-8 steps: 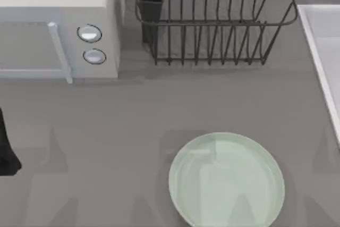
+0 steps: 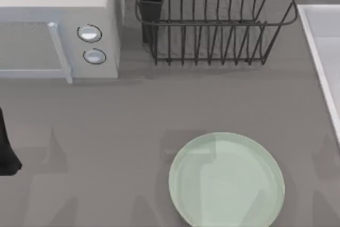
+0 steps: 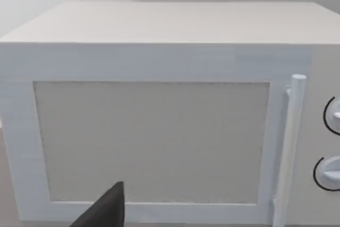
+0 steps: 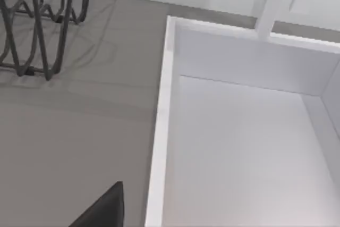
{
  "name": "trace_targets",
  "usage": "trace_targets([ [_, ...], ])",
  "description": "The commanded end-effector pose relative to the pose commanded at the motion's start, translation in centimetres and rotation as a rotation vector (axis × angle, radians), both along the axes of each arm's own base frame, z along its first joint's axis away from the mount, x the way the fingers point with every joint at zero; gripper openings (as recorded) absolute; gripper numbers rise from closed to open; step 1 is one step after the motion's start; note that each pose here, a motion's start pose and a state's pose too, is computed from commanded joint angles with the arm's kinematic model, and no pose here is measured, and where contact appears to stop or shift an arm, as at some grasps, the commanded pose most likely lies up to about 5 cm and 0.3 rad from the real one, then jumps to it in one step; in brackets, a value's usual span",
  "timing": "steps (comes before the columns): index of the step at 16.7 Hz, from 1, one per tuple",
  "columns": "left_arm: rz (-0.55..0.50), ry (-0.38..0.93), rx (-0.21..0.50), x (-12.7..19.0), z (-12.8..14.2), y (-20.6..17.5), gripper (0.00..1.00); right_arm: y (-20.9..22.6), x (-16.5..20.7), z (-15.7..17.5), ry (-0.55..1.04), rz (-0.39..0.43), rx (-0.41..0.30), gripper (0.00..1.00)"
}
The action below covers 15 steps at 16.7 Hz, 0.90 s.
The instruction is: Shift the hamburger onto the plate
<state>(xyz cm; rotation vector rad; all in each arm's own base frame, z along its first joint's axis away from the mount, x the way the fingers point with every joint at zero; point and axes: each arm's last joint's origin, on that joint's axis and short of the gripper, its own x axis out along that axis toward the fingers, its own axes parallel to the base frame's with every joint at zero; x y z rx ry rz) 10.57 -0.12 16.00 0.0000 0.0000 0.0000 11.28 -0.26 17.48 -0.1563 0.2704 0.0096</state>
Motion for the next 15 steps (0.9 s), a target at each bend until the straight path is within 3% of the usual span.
trace_targets([
  [4,0.0,0.0,0.0,0.0,0.0,0.0,1.0,-0.3,2.0,0.4,0.413,0.064,-0.161,1.0],
  [8,0.0,0.0,0.0,0.0,0.0,0.0,1.0,-0.7,4.5,0.2,0.83,0.21,-0.279,1.0],
  [12,0.0,0.0,0.0,0.0,0.0,0.0,1.0,-1.1,6.8,0.0,1.113,0.37,-0.333,1.0],
  [15,0.0,0.0,0.0,0.0,0.0,0.0,1.0,-1.3,8.1,-0.2,1.232,0.456,-0.345,1.0],
])
